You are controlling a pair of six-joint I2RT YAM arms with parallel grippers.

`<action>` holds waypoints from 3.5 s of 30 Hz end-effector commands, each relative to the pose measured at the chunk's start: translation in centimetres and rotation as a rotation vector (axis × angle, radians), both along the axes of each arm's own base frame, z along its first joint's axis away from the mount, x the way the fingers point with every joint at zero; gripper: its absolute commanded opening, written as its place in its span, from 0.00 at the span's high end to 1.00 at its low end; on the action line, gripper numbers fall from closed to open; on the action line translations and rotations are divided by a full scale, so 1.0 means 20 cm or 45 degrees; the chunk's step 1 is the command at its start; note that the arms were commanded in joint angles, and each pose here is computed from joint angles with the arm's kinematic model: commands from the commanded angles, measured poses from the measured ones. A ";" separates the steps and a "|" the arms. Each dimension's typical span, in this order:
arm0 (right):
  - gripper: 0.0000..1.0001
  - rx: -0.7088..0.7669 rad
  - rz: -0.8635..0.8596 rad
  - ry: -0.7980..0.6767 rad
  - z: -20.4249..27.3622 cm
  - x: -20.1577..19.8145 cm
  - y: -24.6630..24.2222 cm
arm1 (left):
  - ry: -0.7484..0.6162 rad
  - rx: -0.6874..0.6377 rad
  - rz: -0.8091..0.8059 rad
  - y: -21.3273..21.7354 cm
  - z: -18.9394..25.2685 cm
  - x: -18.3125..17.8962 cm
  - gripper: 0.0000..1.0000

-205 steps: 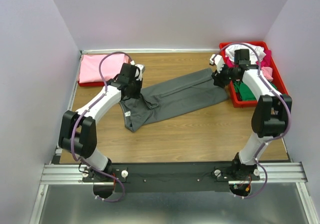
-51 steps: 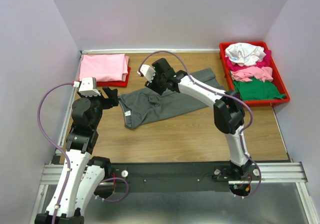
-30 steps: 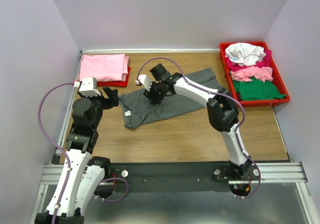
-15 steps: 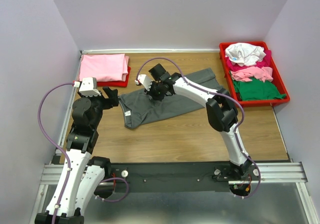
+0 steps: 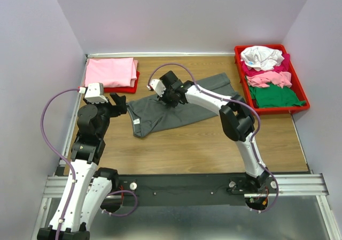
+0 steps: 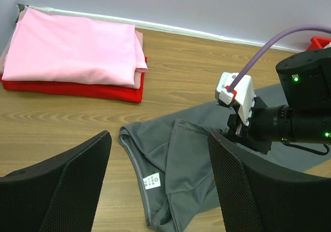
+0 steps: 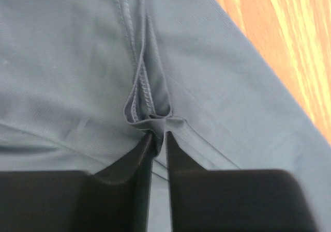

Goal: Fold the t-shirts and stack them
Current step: Fold the tshirt

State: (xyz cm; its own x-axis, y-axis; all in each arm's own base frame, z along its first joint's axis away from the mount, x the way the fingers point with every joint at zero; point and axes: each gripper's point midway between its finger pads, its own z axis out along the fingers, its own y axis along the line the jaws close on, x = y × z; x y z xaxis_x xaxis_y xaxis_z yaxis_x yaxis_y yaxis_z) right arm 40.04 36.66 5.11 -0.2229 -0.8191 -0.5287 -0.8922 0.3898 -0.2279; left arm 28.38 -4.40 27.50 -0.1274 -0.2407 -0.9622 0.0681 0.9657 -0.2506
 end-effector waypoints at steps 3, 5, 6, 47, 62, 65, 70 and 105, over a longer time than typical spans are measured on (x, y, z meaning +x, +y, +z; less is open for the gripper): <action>0.64 0.037 -0.122 -0.103 0.11 0.06 -0.02 | -0.025 -0.002 -0.025 -0.02 0.02 0.01 0.17; 0.62 0.047 -0.151 -0.116 0.12 0.08 -0.02 | -0.023 -0.002 -0.023 -0.02 0.01 0.01 0.17; 0.60 0.046 -0.173 -0.135 0.14 0.09 -0.03 | -0.023 -0.002 -0.023 -0.01 0.01 0.01 0.17; 0.57 0.427 0.122 0.260 0.30 -0.40 -0.49 | 1.125 -0.240 -0.053 -0.39 -1.06 -0.14 0.38; 0.58 0.498 0.120 0.314 0.30 -0.42 -0.53 | 1.185 -0.102 -0.026 -0.37 -1.15 -0.09 0.51; 0.58 0.494 0.116 0.316 0.30 -0.42 -0.54 | 1.185 -0.101 -0.051 -0.39 -1.15 -0.10 0.55; 0.59 0.458 0.108 0.309 0.26 -0.41 -0.56 | 1.192 -0.094 -0.076 -0.40 -1.15 -0.10 0.73; 0.47 0.068 0.410 0.236 -0.08 -0.51 -0.66 | 1.236 -0.029 -0.143 -0.29 -1.05 -0.11 1.00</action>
